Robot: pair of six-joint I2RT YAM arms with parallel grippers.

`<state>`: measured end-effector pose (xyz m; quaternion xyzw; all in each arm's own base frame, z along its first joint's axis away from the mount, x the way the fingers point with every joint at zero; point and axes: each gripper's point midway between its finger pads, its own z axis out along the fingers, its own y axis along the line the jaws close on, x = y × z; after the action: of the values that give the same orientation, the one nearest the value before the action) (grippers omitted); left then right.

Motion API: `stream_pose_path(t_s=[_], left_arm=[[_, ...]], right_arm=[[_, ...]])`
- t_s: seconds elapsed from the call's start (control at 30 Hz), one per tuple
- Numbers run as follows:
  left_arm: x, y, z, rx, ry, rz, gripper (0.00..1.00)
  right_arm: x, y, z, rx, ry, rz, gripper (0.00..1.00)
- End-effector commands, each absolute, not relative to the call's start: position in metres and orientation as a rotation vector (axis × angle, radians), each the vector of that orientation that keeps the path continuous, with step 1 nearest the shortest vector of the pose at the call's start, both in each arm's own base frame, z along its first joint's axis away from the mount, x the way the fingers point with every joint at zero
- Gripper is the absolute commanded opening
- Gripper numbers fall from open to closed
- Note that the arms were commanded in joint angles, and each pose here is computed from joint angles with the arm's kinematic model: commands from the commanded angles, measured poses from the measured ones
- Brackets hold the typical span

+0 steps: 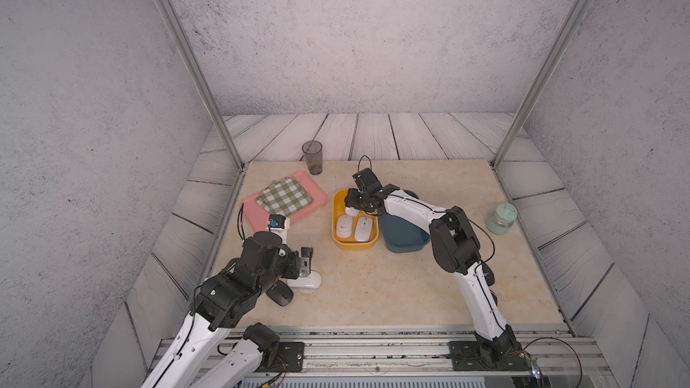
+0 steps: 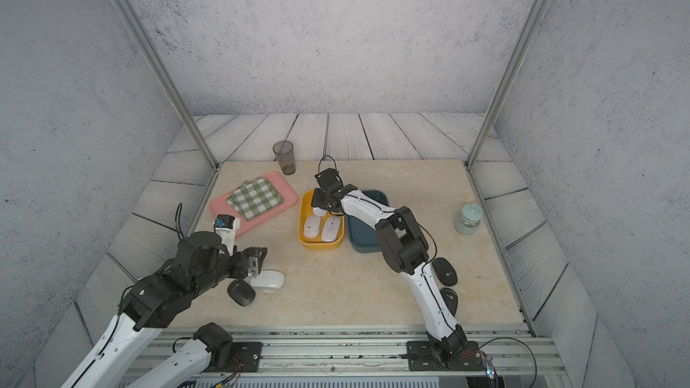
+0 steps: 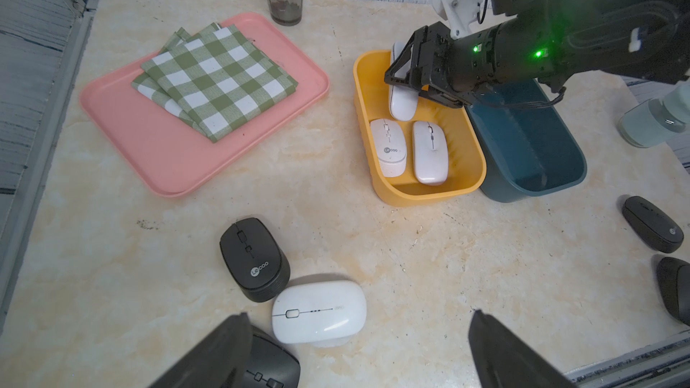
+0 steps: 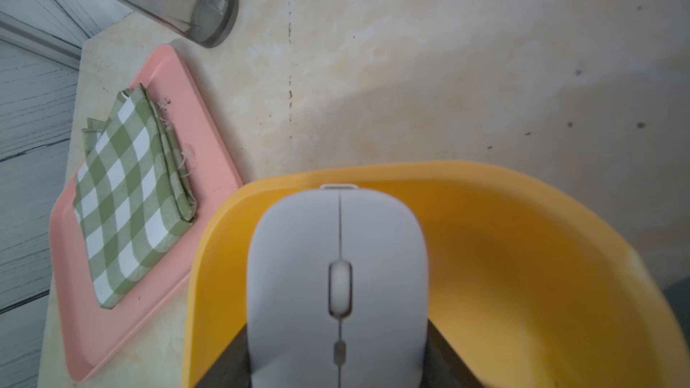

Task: Place the mice by color into the storage box
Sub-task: Place the mouse in the storage box.

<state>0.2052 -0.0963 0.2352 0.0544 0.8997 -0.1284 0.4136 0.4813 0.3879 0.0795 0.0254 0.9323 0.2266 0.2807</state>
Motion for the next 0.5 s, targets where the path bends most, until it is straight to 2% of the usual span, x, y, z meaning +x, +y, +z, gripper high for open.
stream_pose_path(t_s=[0.0, 0.47], left_arm=[[0.206, -0.095, 0.233, 0.119, 2.26, -0.333, 0.98], [0.204, -0.096, 0.224, 0.118, 2.268, -0.342, 0.98]], right_arm=[[0.487, 0.389, 0.061, 0.083, 2.467, 0.517, 0.53], [0.48, 0.403, 0.031, 0.067, 2.484, 0.444, 0.53]])
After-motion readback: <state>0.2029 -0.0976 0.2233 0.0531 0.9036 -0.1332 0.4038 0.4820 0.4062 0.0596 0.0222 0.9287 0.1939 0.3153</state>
